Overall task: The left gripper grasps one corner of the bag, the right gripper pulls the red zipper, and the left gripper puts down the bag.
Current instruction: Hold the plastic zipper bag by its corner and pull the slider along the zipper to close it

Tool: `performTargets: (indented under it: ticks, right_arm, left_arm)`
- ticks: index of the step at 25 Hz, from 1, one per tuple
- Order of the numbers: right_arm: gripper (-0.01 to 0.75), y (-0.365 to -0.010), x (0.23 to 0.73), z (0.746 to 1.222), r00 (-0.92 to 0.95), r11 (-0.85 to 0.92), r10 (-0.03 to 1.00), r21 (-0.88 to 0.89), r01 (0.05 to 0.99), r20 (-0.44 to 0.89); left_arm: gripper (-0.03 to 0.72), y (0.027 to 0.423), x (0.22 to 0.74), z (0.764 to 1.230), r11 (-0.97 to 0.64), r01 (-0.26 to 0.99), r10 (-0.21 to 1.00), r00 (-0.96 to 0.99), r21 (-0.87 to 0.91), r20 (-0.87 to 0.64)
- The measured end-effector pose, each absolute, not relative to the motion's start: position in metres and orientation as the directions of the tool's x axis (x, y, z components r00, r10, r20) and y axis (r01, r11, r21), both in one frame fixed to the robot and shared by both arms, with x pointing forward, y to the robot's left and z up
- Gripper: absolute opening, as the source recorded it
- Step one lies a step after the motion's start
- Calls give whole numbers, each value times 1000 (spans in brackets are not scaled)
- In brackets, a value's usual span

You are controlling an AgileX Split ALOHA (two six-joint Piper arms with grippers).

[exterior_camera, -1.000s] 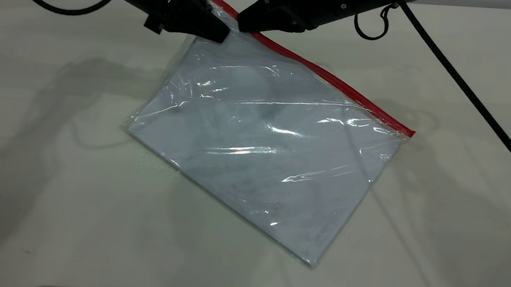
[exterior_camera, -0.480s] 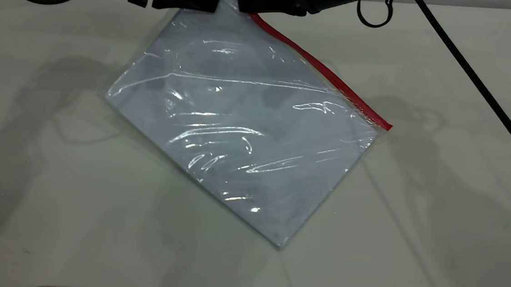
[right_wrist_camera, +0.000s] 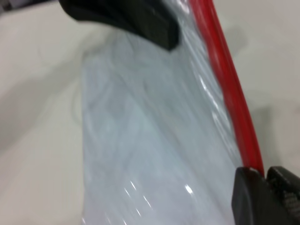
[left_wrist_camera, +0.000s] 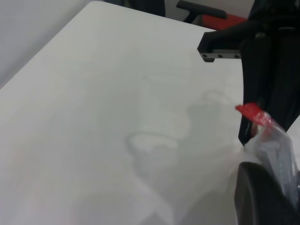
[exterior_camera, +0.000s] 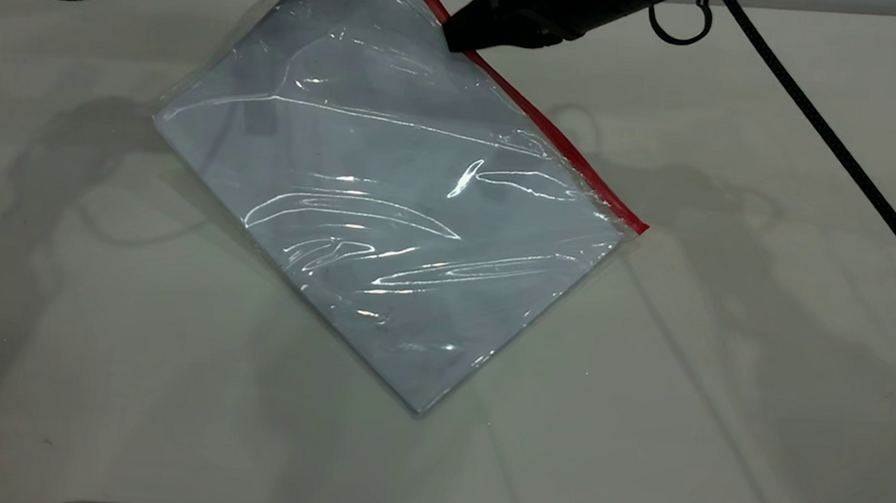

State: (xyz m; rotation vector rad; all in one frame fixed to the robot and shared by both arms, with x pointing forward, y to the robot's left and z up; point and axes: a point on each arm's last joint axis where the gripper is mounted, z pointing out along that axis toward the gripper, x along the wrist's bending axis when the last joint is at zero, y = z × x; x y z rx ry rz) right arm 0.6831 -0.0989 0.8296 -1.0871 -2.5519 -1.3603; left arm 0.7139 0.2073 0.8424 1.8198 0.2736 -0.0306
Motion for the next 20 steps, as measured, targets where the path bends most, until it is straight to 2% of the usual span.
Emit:
performTargets:
  ticks: [4, 9, 16, 20]
  right_arm:
    - [35, -107, 683, 825, -764, 427, 561, 680, 596, 318]
    - [35, -137, 681, 814, -784, 556, 558, 579, 596, 272]
    - [35, -182, 672, 802, -743, 634, 573, 387, 670, 346]
    - [35, -193, 669, 800, -731, 646, 567, 346, 681, 379]
  left_arm:
    - [55, 208, 715, 844, -220, 206, 182, 969, 953, -167]
    - [55, 217, 721, 848, -164, 210, 234, 958, 964, -169]
    - [55, 219, 722, 850, -143, 212, 248, 953, 967, -172]
    - [55, 219, 722, 850, -135, 218, 249, 952, 967, -180]
